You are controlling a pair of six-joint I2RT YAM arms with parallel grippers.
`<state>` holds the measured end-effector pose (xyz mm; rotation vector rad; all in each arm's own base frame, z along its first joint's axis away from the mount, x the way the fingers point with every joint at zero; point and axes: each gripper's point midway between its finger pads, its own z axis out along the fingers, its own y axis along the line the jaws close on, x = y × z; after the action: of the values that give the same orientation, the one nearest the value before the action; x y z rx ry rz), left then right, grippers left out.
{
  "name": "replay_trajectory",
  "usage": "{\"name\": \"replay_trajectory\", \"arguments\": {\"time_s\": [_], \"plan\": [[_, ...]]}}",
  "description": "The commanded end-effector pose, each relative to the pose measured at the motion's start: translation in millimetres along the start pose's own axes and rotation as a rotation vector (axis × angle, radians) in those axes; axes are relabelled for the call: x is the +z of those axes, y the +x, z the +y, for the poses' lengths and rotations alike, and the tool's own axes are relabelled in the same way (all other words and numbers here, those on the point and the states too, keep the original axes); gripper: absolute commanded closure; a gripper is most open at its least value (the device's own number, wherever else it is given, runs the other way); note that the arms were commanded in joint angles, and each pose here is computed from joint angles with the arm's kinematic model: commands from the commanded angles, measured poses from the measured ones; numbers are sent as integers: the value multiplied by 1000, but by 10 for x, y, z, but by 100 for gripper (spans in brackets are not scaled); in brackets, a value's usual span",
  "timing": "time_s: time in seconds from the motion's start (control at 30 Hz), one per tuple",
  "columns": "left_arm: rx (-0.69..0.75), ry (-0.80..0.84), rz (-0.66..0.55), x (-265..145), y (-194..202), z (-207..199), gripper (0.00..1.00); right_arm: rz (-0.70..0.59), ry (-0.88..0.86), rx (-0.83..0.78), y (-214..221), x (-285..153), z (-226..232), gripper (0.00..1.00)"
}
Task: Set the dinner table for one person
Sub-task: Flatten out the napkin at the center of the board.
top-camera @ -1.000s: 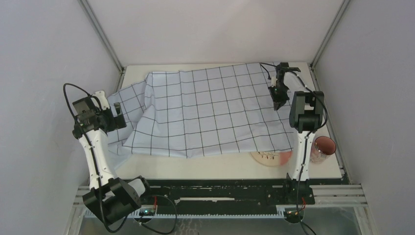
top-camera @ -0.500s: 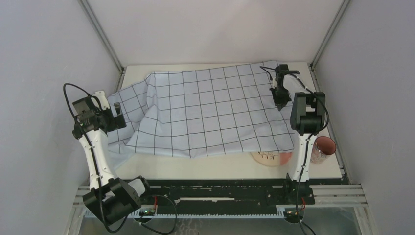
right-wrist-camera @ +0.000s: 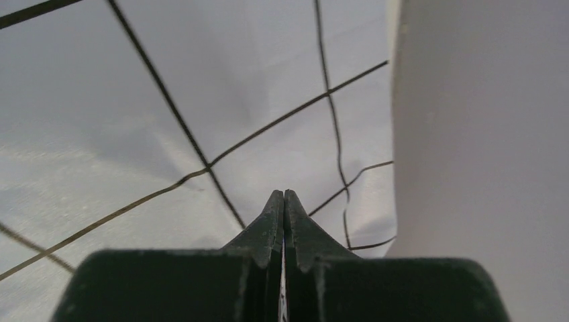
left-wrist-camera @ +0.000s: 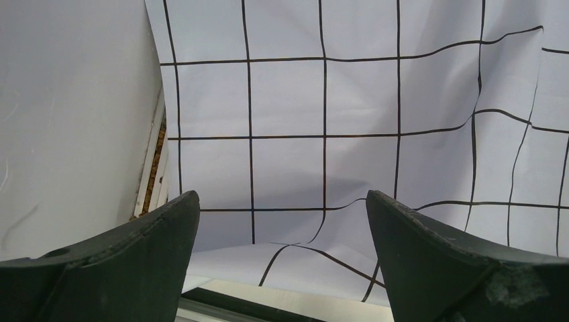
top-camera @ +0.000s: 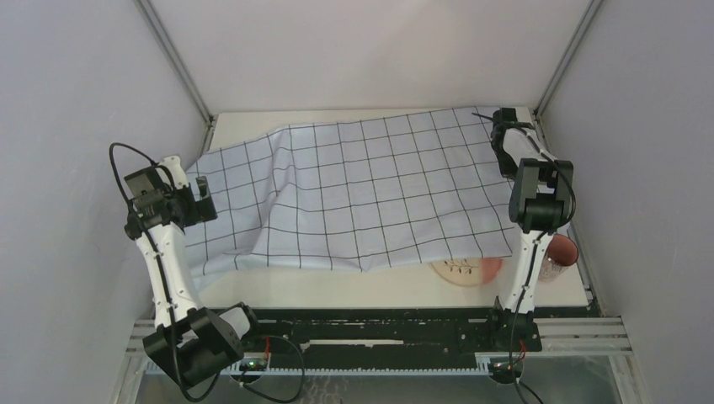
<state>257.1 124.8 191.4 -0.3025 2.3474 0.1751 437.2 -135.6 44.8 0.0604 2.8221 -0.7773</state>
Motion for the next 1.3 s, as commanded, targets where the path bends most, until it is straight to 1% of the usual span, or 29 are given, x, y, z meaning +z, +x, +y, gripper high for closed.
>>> {"name": "replay_trajectory", "arguments": {"time_s": [0.0, 0.13, 0.23, 0.3, 0.37, 0.4, 0.47, 0.5, 0.53, 0.6, 0.67, 0.77, 1.0, 1.13, 1.27], "plan": [[42, -5, -33, -31, -18, -4, 2, -99, 179, 79, -249, -259, -444, 100], [42, -7, -31, -36, -5, -1, 2, -99, 221, 80, -247, -233, -571, 100], [31, 16, -22, -51, -4, -44, 2, -103, 136, 75, -229, -230, -430, 100], [27, 27, -20, -67, -6, -66, 1, -129, 51, 79, -248, -286, -299, 100], [23, 24, -34, -92, -32, -65, 1, -171, -3, 98, -303, -408, -254, 88], [22, 23, -40, -100, -45, -66, 1, -198, -30, 100, -337, -473, -232, 85], [20, 25, -50, -121, -70, -72, 1, -256, -78, 121, -407, -645, -225, 74], [18, 29, -51, -125, -71, -82, 1, -286, -111, 128, -440, -738, -204, 67], [15, 30, -51, -125, -69, -85, 1, -315, -155, 139, -475, -837, -160, 60], [14, 33, -48, -121, -52, -92, 1, -367, -283, 142, -532, -1046, -22, 49], [14, 29, -47, -116, -36, -86, 1, -402, -423, 141, -569, -1248, 162, 44], [16, 29, -46, -119, -21, -89, 1, -384, -527, 103, -557, -1359, 433, 39], [17, 25, -50, -126, -36, -81, 1, -291, -631, -77, -424, -1202, 1221, 35], [24, 16, -47, -124, -20, -64, 1, -266, -593, -176, -365, -1138, 1493, 34], [24, 20, -45, -119, -5, -72, 1, -236, -576, -212, -304, -1069, 1646, 34]]}}
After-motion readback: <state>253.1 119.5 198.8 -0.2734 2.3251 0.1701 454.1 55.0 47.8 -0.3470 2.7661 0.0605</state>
